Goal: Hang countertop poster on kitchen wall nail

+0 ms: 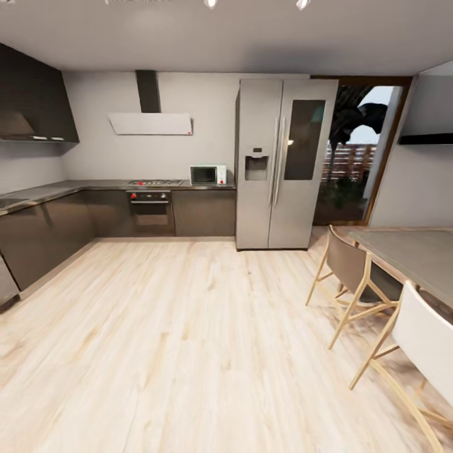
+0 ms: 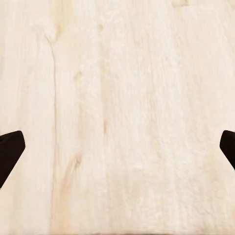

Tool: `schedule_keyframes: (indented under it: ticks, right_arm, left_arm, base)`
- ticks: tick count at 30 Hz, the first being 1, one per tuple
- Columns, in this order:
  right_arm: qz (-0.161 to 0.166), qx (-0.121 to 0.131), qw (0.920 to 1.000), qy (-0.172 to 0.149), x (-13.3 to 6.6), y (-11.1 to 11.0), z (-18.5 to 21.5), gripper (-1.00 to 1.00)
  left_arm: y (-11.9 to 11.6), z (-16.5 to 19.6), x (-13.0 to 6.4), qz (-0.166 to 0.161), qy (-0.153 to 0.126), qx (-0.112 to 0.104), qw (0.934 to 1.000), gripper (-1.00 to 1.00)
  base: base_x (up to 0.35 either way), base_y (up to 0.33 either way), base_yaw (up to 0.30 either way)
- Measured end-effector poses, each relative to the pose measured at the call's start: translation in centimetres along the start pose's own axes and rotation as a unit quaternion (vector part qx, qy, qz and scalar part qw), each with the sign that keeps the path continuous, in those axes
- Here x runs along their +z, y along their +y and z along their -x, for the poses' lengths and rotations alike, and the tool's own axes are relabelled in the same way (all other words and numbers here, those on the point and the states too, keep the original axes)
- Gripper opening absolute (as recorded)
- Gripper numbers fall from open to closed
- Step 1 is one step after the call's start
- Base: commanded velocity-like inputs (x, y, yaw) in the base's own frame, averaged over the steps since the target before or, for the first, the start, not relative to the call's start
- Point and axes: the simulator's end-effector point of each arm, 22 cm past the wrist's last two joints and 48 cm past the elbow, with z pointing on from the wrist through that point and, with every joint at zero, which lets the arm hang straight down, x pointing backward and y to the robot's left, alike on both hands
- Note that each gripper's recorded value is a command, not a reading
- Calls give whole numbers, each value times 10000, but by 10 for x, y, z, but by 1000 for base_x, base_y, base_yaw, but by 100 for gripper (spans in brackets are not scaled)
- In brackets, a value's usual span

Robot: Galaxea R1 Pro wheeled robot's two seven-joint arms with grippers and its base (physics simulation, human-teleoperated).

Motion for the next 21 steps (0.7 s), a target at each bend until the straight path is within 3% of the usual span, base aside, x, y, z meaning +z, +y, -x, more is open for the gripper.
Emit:
schedule_keyframes:
  ticks: [9,21]
  right_arm:
    - [8,-27,9999,141,-1,0,-13,100]
    - [-15,-45,9998,199,-2,-4,-19,100]
  left_arm:
    - [2,0,0,27,2,-21,10000,100]
    - [7,-1,0,81,7,-75,9999,100]
  base:
    - [0,0,246]
    - [0,0,26]
